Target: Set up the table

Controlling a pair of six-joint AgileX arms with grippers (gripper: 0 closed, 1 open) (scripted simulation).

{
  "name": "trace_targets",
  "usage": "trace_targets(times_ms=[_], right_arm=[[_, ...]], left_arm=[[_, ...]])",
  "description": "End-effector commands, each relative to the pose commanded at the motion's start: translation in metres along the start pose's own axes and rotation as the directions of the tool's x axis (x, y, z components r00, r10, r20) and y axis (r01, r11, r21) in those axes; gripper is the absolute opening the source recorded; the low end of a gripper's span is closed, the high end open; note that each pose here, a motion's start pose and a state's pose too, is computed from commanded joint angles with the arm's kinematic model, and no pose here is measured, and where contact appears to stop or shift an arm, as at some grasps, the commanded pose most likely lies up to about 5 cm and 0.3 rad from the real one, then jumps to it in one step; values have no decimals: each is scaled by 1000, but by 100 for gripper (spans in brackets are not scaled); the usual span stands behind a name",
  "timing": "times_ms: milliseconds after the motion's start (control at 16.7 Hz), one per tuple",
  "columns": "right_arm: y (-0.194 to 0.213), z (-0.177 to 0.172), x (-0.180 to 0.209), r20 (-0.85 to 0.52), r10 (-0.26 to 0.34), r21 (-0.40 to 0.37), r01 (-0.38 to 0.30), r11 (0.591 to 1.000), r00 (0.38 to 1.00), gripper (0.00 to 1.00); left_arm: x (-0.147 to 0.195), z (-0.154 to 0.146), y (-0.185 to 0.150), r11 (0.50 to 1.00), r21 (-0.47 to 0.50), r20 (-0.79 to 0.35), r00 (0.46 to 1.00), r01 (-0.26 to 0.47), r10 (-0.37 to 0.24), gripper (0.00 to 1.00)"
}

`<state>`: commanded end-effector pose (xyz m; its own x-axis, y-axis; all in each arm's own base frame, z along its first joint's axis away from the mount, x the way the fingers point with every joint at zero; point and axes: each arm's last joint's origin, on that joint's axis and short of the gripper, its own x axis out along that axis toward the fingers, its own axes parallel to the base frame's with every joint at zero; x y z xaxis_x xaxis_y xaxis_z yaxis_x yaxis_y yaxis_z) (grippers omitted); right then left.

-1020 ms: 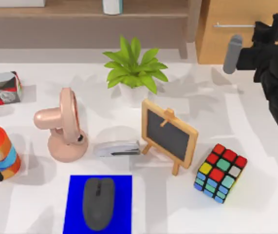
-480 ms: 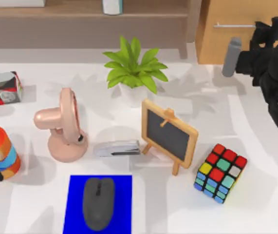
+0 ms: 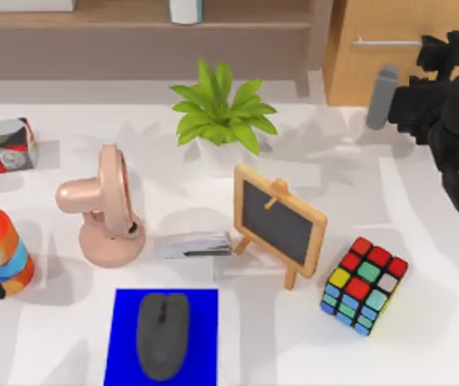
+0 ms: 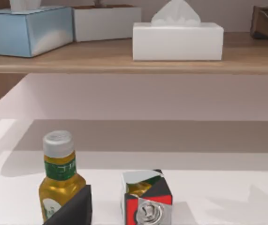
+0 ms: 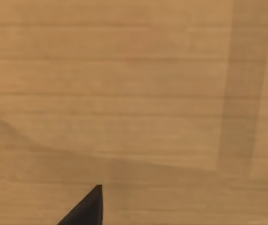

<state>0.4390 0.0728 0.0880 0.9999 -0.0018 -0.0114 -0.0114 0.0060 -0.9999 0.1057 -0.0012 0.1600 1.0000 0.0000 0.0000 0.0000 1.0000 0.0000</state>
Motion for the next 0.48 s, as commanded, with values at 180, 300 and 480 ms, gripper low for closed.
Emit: trace_targets(times_ms=[180,300,480], right_arm=[[8,6,-10,26,36,7,-36,999,999,100],[-1,16,-15,80,-2,24,0,1000,997,100],[-7,24,-24,136,-40,38,35,999,990,100]], left_arm=[[0,0,0,1000,0,0,1000,0,0,100],[0,0,0,1000,0,0,1000,0,0,100],[0,0,0,1000,0,0,1000,0,0,100]])
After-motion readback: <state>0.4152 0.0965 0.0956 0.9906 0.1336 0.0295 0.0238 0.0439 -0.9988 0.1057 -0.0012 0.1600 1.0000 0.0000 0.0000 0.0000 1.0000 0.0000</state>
